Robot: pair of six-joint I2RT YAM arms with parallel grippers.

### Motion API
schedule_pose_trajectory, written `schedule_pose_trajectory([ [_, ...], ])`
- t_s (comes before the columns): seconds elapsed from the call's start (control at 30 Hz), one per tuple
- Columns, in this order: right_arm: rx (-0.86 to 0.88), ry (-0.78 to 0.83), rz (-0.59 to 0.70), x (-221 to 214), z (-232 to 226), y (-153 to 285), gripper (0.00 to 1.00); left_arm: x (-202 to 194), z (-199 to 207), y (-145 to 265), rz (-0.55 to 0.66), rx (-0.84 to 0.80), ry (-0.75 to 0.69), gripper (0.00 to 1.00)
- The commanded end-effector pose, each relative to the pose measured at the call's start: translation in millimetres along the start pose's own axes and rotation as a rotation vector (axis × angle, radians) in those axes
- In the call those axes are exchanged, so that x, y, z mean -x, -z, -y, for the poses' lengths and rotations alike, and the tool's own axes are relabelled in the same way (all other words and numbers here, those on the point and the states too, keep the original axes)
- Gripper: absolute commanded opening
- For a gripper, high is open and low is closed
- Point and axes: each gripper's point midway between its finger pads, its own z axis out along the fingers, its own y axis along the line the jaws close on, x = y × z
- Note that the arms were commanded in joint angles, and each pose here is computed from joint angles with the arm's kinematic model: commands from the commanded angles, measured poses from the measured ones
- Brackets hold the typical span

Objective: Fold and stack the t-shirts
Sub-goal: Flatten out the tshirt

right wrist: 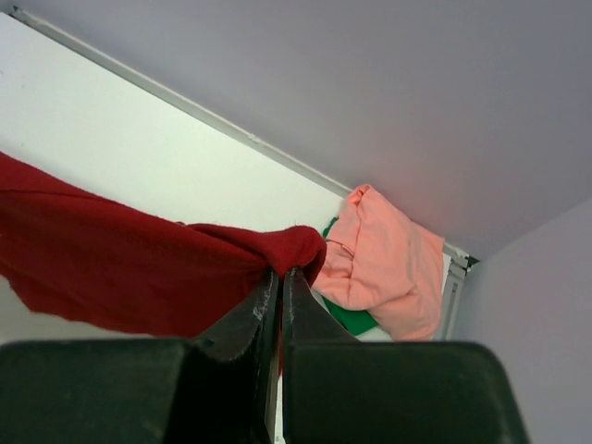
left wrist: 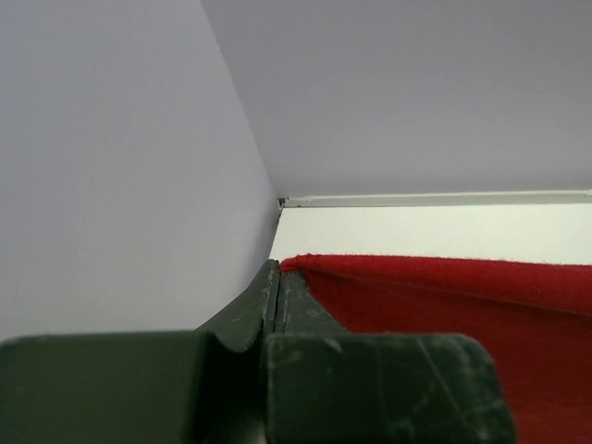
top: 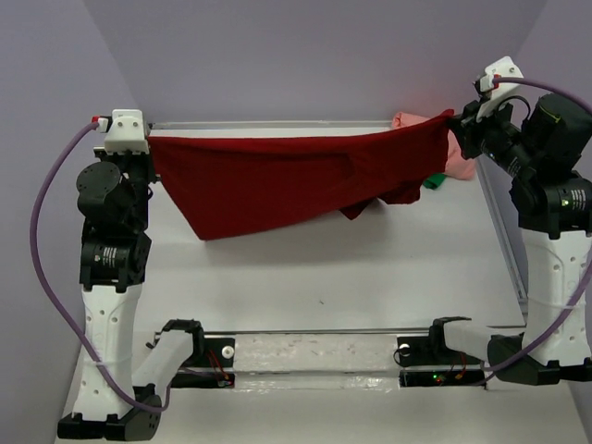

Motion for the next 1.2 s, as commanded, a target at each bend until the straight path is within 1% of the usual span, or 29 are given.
schedule_pose_trajectory([
  [0.0,-0.071,0.022,0.055,17.6,16.3,6.8,0.00,30.5,-15.1,5.2,0.084,0.045,0.021,0.00],
  [0.13,-0.069,0.019,0.075,31.8,22.6,-3.4,0.00,56.2,-19.8,-5.3,0.124,0.061,0.041,0.00],
  [0.23,-0.042,0.003,0.029,17.0,24.8,-31.0,0.00,46.9,-11.6,-26.9,0.100,0.045,0.027,0.00],
  [0.27,-0.029,-0.002,0.011,9.3,24.8,-41.6,0.00,34.3,-7.0,-40.6,0.069,0.042,0.008,0.00],
  [0.3,-0.013,-0.015,-0.029,-6.8,25.6,-61.5,0.00,30.8,-4.1,-48.8,0.072,0.041,0.006,0.00],
  [0.37,0.012,-0.029,-0.066,-26.4,25.1,-85.8,0.00,6.7,4.1,-65.7,0.035,0.035,-0.012,0.00],
  [0.4,0.021,-0.035,-0.083,-34.9,25.6,-97.3,0.00,-9.9,9.5,-81.2,0.000,0.033,-0.023,0.00],
  [0.43,0.039,-0.053,-0.129,-55.4,25.7,-119.2,0.00,-16.5,12.6,-90.0,-0.007,0.033,-0.021,0.00],
  [0.47,0.052,-0.058,-0.134,-59.8,26.0,-130.6,0.00,-36.3,20.7,-107.3,-0.040,0.027,-0.029,0.00],
  [0.5,0.061,-0.064,-0.149,-67.3,26.4,-141.5,0.00,-39.6,22.1,-117.8,-0.028,0.039,-0.026,0.00],
  [0.53,0.069,-0.071,-0.162,-74.1,27.1,-152.1,0.00,-48.1,24.6,-127.1,-0.041,0.044,-0.029,0.00],
  [0.57,0.085,-0.087,-0.204,-95.6,27.0,-174.5,0.00,-74.2,31.3,-146.9,-0.098,0.047,-0.044,0.00],
  [0.6,0.090,-0.095,-0.215,-102.1,28.1,-185.1,0.00,-83.9,34.4,-157.5,-0.113,0.053,-0.049,0.00],
  [0.63,0.096,-0.106,-0.228,-111.3,31.1,-205.6,0.00,-80.3,34.5,-169.3,-0.094,0.069,-0.040,0.00],
  [0.67,0.103,-0.113,-0.232,-115.4,31.8,-215.3,0.00,-103.8,36.5,-186.6,-0.140,0.097,-0.047,0.00],
  [0.73,0.110,-0.120,-0.230,-119.1,34.5,-232.0,0.00,-110.4,39.7,-206.1,-0.138,0.115,-0.048,0.00],
  [0.77,0.099,-0.113,-0.186,-101.2,41.5,-237.7,0.00,-99.7,37.5,-217.8,-0.118,0.131,-0.042,0.00],
  [0.8,0.113,-0.132,-0.234,-123.4,39.8,-254.3,0.00,-114.4,43.4,-232.9,-0.147,0.132,-0.046,0.00],
  [0.83,0.099,-0.115,-0.176,-98.0,48.3,-256.8,0.00,-94.6,40.4,-241.4,-0.112,0.145,-0.031,0.00],
  [0.9,0.107,-0.126,-0.199,-110.6,48.5,-270.7,0.00,-95.4,43.0,-256.2,-0.117,0.151,-0.025,0.00],
  [0.93,0.102,-0.122,-0.190,-108.2,50.2,-272.8,0.00,-75.4,40.0,-259.8,-0.085,0.159,-0.013,0.00],
  [1.0,0.081,-0.108,-0.155,-95.5,56.4,-272.7,0.00,-63.7,35.2,-264.3,-0.067,0.182,-0.011,0.00],
  [1.03,0.078,-0.101,-0.149,-92.7,57.5,-271.9,0.00,-48.1,31.2,-263.6,-0.040,0.194,-0.005,0.00],
  [1.17,0.060,-0.085,-0.116,-76.2,61.9,-264.2,0.00,-21.0,18.6,-250.7,0.004,0.242,-0.011,0.00],
])
